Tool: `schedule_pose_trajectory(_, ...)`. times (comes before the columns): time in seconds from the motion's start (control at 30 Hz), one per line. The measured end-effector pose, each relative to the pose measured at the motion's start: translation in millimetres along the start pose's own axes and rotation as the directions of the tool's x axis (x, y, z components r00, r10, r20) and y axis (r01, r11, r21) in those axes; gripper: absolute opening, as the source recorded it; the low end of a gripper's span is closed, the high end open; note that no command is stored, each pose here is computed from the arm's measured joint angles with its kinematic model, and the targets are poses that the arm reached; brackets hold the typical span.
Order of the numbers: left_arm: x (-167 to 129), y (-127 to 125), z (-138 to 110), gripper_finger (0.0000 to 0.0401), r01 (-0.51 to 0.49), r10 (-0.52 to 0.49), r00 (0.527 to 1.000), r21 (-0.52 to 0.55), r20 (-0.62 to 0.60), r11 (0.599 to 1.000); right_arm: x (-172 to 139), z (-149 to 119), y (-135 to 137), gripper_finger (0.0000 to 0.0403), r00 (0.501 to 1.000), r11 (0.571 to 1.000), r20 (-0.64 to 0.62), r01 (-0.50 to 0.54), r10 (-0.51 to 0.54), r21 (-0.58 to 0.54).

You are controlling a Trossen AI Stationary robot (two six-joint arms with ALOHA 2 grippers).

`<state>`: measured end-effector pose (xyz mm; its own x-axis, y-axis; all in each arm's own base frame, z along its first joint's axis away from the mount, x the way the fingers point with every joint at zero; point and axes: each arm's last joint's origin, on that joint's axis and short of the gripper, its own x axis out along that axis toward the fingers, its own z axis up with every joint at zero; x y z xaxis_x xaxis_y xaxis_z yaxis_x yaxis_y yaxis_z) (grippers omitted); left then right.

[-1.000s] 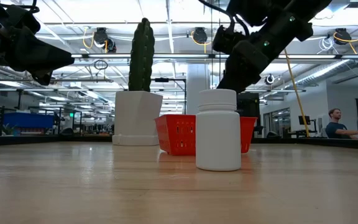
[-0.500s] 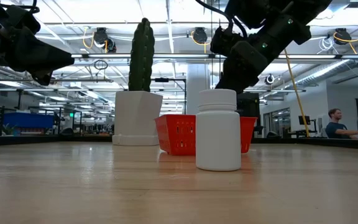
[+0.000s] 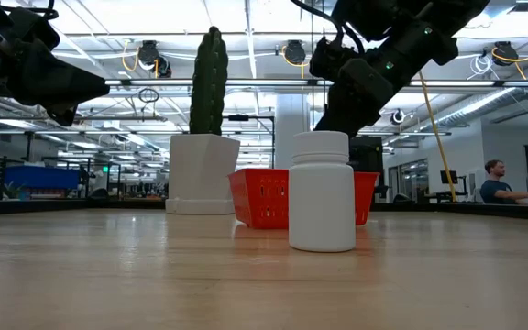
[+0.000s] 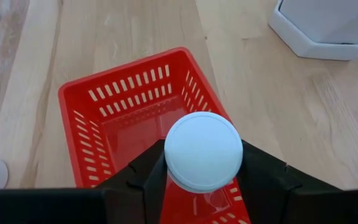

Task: Pick and place pill bottles into a basket
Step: Put the white medicine bottle into the red bin

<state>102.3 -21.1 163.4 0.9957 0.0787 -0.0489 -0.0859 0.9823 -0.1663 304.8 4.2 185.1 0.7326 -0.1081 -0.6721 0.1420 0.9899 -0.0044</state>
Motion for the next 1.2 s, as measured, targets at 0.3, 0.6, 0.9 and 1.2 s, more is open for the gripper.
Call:
schedule_pose_trajectory(0.3,0,0,0,0.0074,0.000,0.000,1.000,0.000,0.000,1.000,0,0,0,0.0159,1.000,1.000,0.000,-0.001,0.001,-0.002)
schedule_pose_trajectory(0.6,0,0,0,0.0074,0.000,0.000,1.000,0.000,0.000,1.000,0,-1,2,0.0158,1.000,1.000,-0.010,-0.030,0.030,0.000)
schedule_pose_trajectory(0.9,0,0,0,0.0074,0.000,0.000,1.000,0.000,0.000,1.000,0,-4,2,0.0159,0.998,0.999,-0.043,-0.040,0.041,0.022)
schedule_pose_trajectory(1.2,0,0,0,0.0074,0.000,0.000,1.000,0.000,0.000,1.000,18,-16,3,0.0159,0.991,0.998,-0.122,-0.056,0.059,0.028)
